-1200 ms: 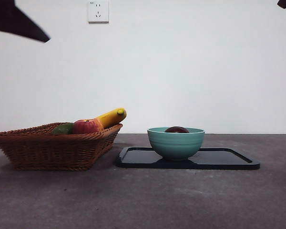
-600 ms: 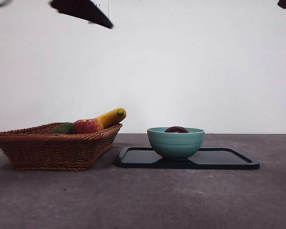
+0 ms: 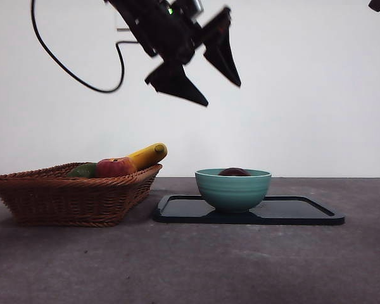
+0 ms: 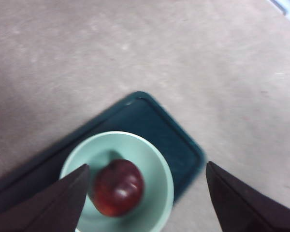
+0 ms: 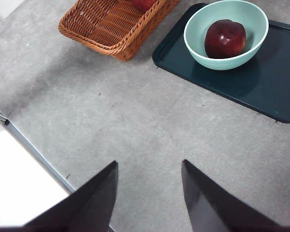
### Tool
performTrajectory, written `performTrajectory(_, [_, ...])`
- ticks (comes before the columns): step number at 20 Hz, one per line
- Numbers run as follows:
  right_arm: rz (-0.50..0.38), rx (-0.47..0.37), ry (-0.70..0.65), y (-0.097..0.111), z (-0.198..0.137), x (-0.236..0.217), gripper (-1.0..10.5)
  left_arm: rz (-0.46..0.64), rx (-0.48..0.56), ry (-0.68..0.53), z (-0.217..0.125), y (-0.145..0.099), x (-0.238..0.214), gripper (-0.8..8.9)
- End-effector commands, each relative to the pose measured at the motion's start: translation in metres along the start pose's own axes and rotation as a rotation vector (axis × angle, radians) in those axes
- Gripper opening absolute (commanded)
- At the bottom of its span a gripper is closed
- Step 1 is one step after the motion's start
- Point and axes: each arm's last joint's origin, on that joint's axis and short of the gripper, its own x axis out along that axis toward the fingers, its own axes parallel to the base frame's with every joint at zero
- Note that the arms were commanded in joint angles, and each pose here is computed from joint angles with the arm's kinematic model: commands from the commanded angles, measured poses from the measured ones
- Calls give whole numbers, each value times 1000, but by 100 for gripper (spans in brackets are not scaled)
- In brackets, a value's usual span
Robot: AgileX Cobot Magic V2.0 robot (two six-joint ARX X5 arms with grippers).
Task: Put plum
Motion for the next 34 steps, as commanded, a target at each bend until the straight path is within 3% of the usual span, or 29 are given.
performTrajectory(1, [11,-5,-9,2,3,-1,210,5,11,10,-2,2,21,375])
performTrajectory(5, [12,-5,-9,2,3,-1,210,16,13,79,-20,8,53,375])
performTrajectory(11, [12,9,-7,2,3,-1,210,68,102,151,-42,2,89,375])
performTrajectory(24, [30,14,-4,2,3,-1,210,115,135,196,-59,2,112,365])
performTrajectory(28, [30,12,-7,2,3,-1,210,113,137,195,-59,0,113,181])
performTrajectory(34, [30,12,-7,2,3,-1,210,113,135,203,-44,-4,105,182])
